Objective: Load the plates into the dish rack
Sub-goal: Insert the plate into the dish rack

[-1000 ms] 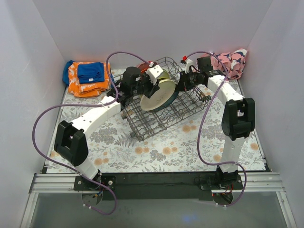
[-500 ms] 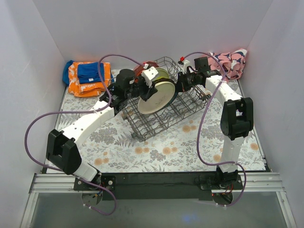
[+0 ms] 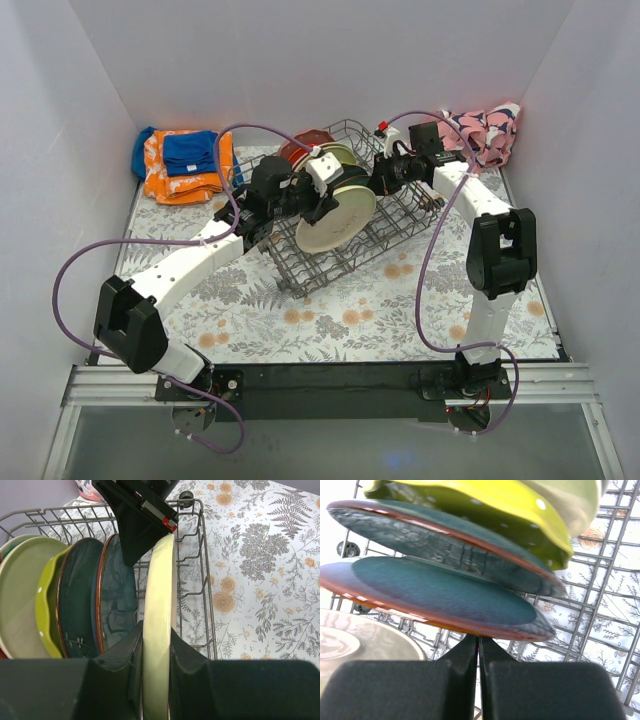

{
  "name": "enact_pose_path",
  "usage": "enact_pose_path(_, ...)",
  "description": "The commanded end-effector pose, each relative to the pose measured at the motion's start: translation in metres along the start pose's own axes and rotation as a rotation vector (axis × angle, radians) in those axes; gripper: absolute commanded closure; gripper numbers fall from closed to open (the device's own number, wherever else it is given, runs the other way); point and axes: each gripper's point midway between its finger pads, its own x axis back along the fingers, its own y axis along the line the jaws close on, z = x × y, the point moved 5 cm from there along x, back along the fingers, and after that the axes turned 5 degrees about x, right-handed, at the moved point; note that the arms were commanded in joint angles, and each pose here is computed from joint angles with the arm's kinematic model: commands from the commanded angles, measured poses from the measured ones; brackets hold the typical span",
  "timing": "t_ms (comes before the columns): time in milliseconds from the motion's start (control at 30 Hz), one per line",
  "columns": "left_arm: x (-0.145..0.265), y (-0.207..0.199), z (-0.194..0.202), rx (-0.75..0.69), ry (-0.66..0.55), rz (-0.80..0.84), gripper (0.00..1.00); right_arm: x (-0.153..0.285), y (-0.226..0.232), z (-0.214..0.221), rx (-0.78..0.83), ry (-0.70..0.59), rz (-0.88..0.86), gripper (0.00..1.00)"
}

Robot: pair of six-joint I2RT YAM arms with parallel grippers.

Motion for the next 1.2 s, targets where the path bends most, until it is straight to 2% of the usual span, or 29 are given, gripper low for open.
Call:
enact_pose_path(0,0.012,0.001,-0.053,-0.058,-0.199,-0.041,1.0,0.016,0.019,-0.026,0.104,-0.088,-0.006,0.97)
enact_pose_path(1167,-0.037,0.016,-0.043,-0.053,-0.175,-0.09,1.0,0.056,0.046,-0.027,0.188,-0.138,0.02,0.94)
